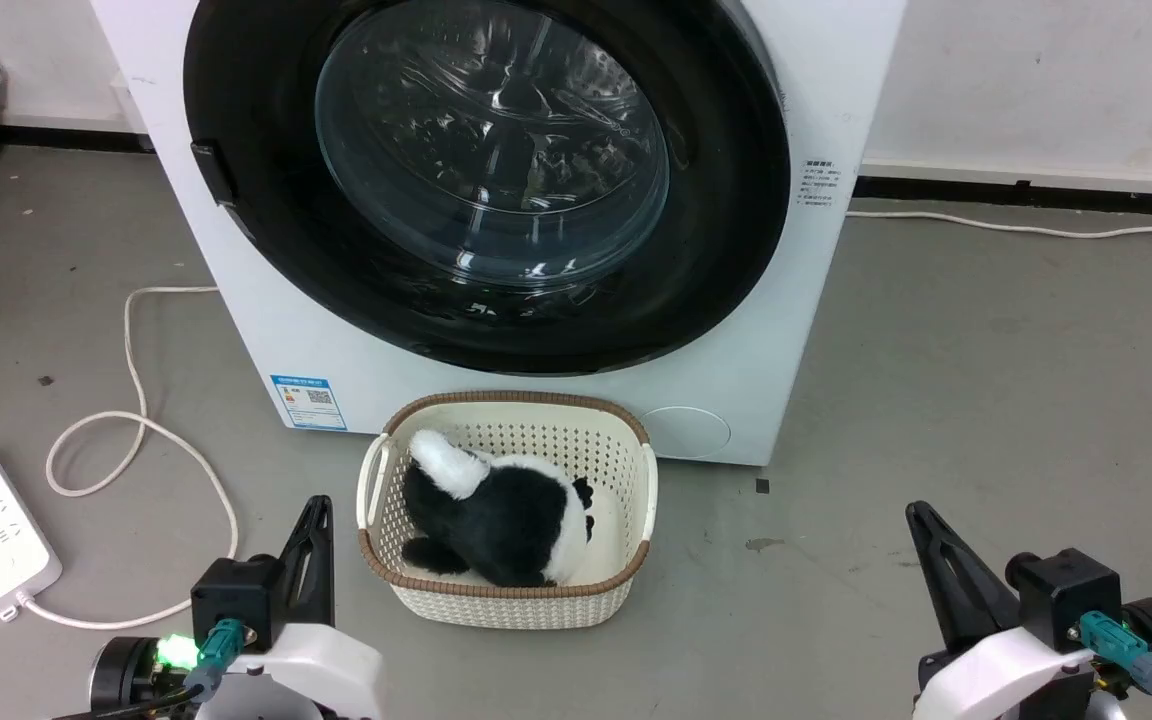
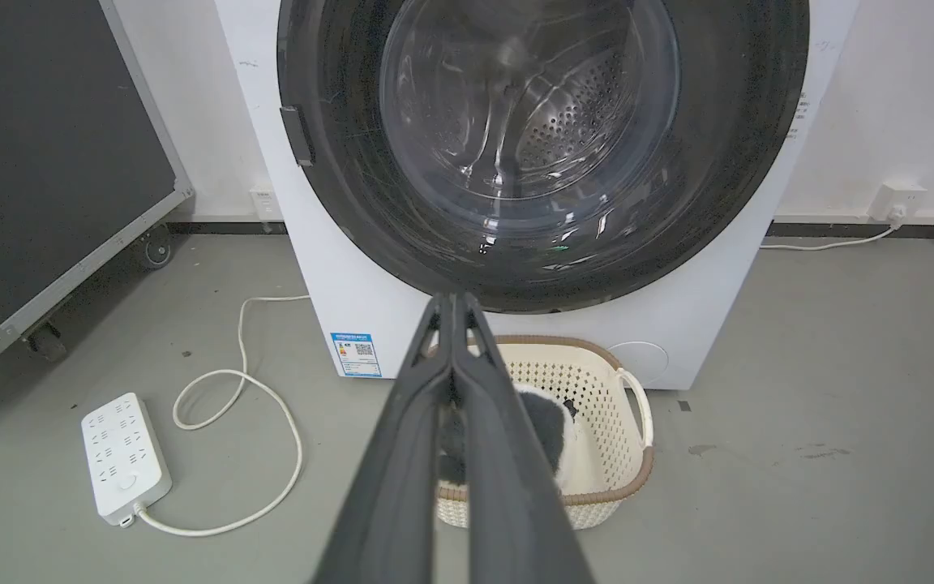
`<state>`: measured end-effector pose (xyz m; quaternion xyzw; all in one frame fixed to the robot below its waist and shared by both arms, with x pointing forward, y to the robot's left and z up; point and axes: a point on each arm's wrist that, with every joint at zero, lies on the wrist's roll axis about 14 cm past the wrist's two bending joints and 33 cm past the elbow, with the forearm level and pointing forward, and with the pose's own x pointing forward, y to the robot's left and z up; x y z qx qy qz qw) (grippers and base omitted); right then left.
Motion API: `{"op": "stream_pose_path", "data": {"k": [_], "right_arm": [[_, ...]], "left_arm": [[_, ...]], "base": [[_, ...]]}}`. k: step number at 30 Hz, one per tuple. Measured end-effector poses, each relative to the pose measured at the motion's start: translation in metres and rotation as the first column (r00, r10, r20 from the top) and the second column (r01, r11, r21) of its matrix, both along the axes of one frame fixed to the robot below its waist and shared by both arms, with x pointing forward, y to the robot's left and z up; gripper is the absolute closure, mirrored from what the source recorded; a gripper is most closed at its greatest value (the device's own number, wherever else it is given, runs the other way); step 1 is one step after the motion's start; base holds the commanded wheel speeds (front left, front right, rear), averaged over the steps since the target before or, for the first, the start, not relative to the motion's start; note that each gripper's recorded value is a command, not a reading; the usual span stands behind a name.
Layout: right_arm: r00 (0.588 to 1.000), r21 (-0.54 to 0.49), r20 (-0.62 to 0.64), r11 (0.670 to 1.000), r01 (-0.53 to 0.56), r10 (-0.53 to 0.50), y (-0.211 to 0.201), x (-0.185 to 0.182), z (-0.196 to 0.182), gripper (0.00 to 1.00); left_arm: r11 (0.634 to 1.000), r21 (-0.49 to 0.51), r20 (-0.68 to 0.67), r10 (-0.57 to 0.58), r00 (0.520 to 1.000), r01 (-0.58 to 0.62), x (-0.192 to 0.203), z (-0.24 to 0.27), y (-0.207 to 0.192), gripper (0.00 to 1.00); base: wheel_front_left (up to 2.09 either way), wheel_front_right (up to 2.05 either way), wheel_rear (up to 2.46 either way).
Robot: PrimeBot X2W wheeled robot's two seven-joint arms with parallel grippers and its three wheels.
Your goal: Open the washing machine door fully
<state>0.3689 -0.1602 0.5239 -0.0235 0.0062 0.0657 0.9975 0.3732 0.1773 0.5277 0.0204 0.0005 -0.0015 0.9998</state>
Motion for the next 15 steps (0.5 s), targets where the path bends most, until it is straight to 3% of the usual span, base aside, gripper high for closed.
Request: {"op": "stream_pose_path", "data": {"k": [7, 8, 15], "right_arm": [[1.000, 0.000, 0.000, 1.000, 0.000, 0.000, 0.0000, 0.0000, 0.0000, 1.00], [1.000, 0.000, 0.000, 1.000, -0.001, 0.001, 0.0002, -0.0001, -0.0001, 0.00], [1.000, 0.006, 0.004, 1.000, -0.002, 0.002, 0.0005, 0.0006, -0.0005, 0.00]], "left_arm": [[1.000, 0.000, 0.000, 0.000, 1.000, 0.000, 0.0000, 0.0000, 0.0001, 1.00], [1.000, -0.002, 0.000, 0.000, 1.000, 0.000, 0.0000, -0.0001, 0.0000, 0.00], [1.000, -0.002, 0.003, -0.005, 1.000, 0.005, 0.0007, -0.0010, -0.0024, 0.00]], "base": [[0.00, 0.00, 0.00], [0.00, 0.00, 0.00], [0.00, 0.00, 0.00]]}}
